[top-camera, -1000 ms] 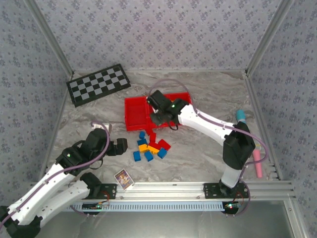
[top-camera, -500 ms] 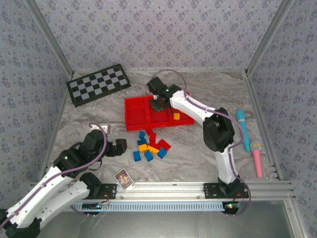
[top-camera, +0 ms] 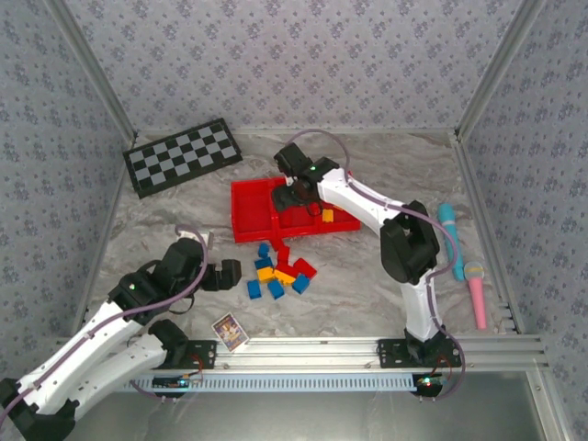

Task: Sort the legos into containers by color
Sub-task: Place the lego in the container, then pick up the lego from the center of the table.

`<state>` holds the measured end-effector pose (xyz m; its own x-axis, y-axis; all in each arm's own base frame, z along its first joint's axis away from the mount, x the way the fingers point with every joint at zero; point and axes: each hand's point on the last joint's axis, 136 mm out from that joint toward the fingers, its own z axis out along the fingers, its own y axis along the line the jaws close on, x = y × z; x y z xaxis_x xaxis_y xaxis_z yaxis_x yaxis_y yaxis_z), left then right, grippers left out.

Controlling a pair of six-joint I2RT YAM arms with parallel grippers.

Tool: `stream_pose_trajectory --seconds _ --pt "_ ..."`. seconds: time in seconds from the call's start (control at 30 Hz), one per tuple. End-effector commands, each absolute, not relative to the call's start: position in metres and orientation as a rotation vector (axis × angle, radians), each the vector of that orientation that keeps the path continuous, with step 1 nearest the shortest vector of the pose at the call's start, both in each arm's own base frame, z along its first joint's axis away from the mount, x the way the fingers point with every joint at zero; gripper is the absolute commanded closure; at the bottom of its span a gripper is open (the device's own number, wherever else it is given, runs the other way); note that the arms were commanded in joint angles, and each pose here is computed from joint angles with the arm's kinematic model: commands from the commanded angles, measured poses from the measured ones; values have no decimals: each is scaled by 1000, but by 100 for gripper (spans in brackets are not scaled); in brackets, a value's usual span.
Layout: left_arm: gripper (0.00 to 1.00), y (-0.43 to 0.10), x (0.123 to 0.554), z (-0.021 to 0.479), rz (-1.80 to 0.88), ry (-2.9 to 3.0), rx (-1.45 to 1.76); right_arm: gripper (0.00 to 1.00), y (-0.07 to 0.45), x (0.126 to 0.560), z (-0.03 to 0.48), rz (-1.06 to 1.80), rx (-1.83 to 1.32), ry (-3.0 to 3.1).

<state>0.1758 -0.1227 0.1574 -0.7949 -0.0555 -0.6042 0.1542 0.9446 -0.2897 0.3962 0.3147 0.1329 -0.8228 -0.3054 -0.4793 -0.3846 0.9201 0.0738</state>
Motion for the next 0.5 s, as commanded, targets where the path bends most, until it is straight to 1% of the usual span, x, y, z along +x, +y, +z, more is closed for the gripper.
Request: stream_pose_trajectory --seconds 0.0,0.17,0.2,0.47 --pt "0 -132 179 160 -466 2433 115 15 306 377 162 284 -452 2604" --pt "0 -138 179 155 -480 2448 139 4 291 351 159 315 -348 2658" --pt "0 -139 180 154 -478 2450 142 0 288 345 156 322 -313 2674" --pt "0 -143 183 150 -468 2464 165 0 289 307 131 407 -86 2748"
